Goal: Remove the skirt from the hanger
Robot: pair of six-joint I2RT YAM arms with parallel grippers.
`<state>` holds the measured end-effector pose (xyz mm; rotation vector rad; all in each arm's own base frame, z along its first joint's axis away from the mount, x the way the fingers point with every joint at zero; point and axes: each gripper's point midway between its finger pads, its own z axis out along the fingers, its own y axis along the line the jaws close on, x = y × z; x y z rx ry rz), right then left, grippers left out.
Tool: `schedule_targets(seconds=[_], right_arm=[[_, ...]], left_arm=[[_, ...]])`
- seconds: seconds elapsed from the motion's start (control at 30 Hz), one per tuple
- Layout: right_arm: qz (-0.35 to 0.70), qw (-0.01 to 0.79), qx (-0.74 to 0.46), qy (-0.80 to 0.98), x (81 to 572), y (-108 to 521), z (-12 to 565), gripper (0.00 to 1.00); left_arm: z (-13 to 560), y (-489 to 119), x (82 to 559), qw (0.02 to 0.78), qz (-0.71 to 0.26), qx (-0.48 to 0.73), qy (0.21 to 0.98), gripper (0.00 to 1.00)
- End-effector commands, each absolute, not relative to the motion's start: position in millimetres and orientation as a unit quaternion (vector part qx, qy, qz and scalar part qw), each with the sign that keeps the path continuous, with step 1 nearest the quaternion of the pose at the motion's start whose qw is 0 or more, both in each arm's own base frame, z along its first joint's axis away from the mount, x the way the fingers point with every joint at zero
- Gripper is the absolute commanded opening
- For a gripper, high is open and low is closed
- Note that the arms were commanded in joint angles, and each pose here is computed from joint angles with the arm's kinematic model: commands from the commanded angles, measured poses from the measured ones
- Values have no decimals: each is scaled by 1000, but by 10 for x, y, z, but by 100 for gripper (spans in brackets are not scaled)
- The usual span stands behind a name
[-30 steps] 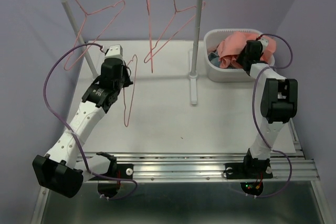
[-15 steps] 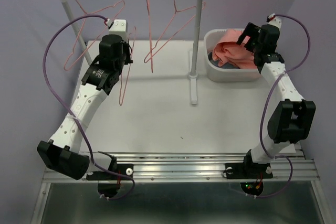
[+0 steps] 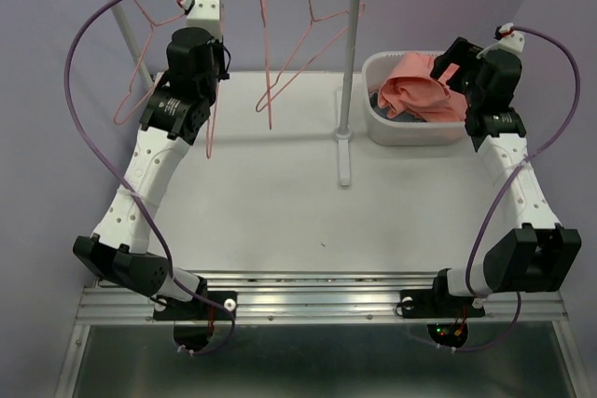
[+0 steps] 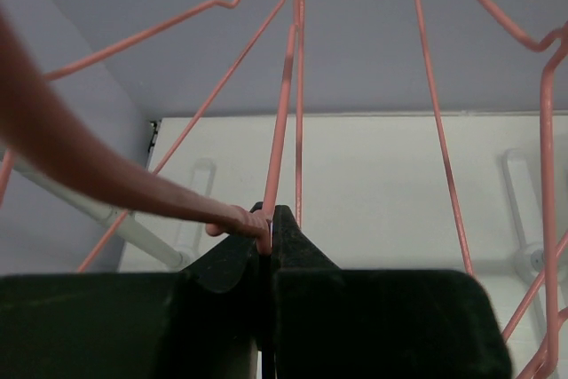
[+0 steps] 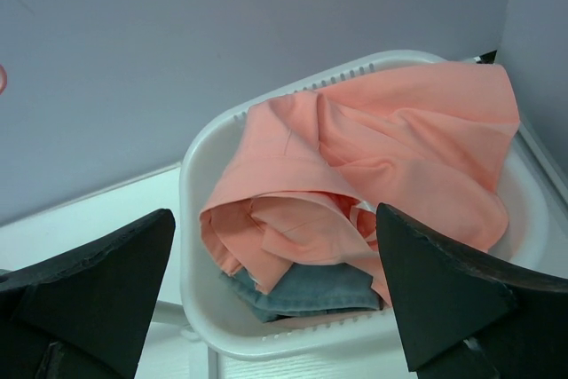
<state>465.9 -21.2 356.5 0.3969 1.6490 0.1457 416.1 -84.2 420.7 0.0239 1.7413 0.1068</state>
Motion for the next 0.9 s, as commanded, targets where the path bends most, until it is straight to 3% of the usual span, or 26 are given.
schedule_targets(seconds=[0.0, 0.43, 0.87], right_arm=[[81, 693, 161, 698, 4523, -146, 3858, 100], [64, 705, 170, 685, 4296, -219, 3889, 100], [62, 709, 171, 681, 4266, -227, 3848, 100]], left_arm=[[4757, -829, 4226, 697, 47, 7, 715, 0], [5300, -997, 4557, 750, 51, 37, 659, 0], [5053, -1085, 5058, 736, 66, 9, 674, 0]])
